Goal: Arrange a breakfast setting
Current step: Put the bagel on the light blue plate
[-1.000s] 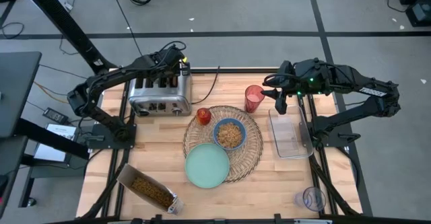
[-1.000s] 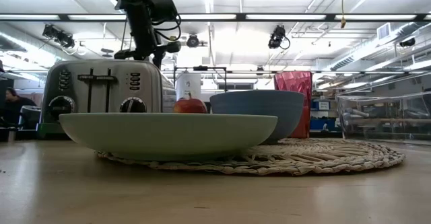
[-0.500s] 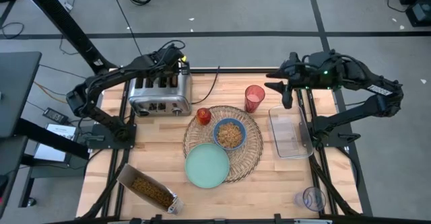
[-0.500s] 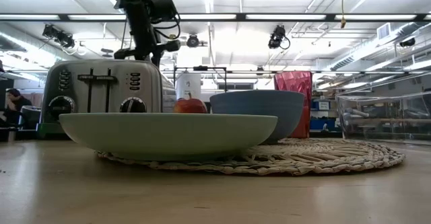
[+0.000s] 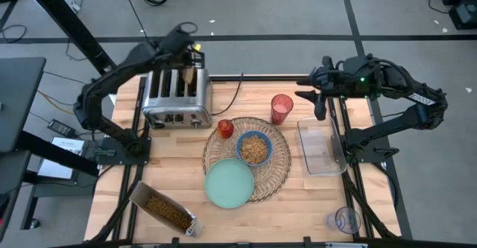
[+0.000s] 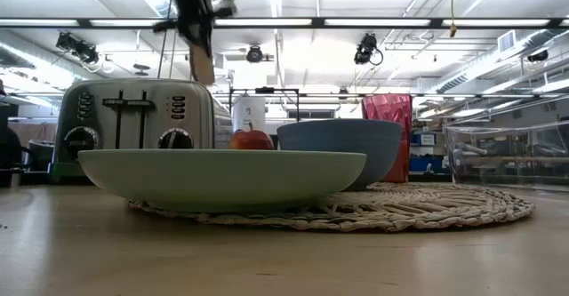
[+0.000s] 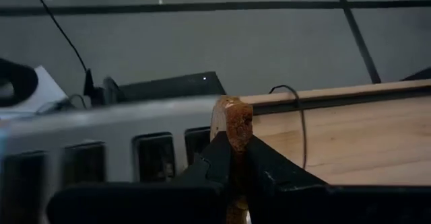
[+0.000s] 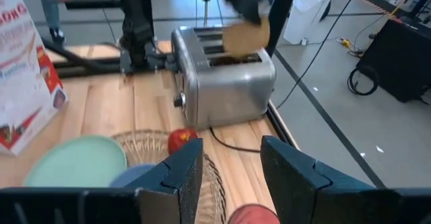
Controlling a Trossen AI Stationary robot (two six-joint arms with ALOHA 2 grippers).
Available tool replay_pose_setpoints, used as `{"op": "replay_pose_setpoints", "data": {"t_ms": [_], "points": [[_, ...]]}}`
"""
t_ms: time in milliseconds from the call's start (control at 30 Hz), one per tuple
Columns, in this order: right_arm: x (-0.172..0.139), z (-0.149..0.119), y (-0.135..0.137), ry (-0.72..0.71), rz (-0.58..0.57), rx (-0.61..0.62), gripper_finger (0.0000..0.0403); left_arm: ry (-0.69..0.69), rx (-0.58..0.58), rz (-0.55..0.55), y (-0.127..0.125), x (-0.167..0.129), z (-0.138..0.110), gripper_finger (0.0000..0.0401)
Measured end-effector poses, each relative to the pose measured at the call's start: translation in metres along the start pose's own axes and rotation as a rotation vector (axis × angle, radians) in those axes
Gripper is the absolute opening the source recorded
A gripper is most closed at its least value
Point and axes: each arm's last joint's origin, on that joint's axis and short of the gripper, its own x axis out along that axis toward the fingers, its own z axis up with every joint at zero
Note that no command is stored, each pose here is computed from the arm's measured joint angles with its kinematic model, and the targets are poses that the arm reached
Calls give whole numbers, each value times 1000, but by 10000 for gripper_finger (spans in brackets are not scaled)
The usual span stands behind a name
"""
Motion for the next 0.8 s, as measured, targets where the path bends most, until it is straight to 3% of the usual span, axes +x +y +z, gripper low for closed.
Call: {"op": "replay_pose_setpoints", "data": {"t_ms": [133,300,500,633,800], "points": [[0,-4,0,37,4,-34,158,-8,43,-63,-2,-44,15,30],[0,-9,0,90,9,-83,158,85,125,-260,-13,-88,11,30],[-2,-16,4,158,123,-140,158,258,251,-416,-40,-108,-31,30],[-4,-22,11,214,211,-139,157,356,279,-442,-58,-115,-68,30],[-2,-34,26,280,270,-130,154,369,317,-558,-80,-132,-107,30]]}}
